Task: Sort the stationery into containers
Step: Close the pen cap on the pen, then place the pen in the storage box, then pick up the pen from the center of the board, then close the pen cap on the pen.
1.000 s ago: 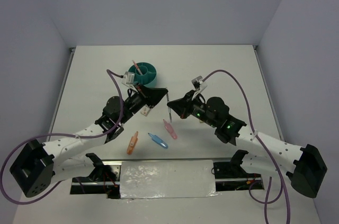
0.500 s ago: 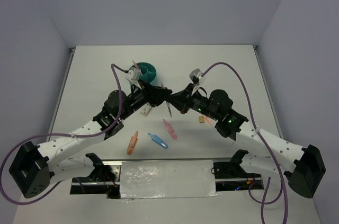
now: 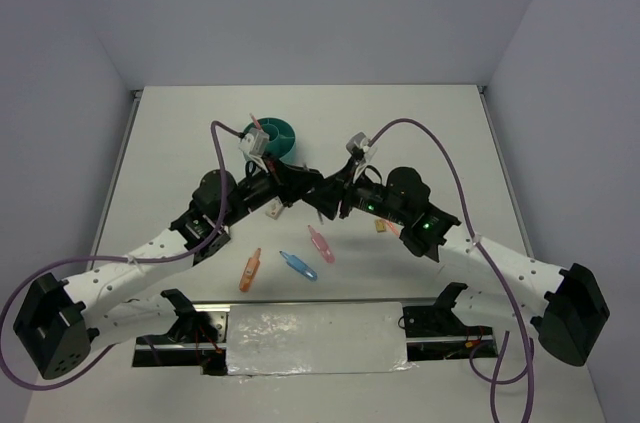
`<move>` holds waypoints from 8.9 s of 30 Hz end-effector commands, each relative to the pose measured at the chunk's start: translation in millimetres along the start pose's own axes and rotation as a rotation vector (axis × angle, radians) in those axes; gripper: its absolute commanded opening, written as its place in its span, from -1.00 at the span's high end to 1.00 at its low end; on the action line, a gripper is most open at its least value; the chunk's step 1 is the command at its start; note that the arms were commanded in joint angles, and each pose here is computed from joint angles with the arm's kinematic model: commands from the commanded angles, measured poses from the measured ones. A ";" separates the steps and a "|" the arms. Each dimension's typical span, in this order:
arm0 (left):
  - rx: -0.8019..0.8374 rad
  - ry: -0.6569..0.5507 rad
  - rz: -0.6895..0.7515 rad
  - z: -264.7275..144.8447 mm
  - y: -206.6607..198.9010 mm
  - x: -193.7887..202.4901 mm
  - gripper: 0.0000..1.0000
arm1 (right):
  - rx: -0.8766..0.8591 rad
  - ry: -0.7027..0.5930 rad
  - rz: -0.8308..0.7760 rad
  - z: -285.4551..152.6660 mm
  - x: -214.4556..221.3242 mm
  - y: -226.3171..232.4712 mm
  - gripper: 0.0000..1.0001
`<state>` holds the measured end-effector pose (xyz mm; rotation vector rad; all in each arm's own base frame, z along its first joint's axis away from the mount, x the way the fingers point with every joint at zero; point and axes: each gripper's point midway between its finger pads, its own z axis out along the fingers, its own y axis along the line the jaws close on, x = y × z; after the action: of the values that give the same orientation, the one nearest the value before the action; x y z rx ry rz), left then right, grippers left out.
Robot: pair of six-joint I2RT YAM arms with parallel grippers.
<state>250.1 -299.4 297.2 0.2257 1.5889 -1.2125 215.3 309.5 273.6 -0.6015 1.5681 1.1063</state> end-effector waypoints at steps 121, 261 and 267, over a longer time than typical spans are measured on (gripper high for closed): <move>-0.284 0.097 0.063 -27.0 10.2 -59.0 1.00 | -0.002 0.127 -0.339 29.5 -23.2 0.9 0.65; -0.841 0.521 0.056 143.4 153.1 108.1 -0.37 | 1.184 0.094 0.289 -215.2 -10.3 -192.9 1.00; -0.898 0.547 0.143 171.7 165.3 141.0 -0.37 | 1.115 0.071 0.268 -219.1 -10.1 -170.6 1.00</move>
<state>406.0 -414.3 91.4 0.0606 2.4250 -0.3163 262.7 36.0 222.1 0.3552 2.0485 0.2208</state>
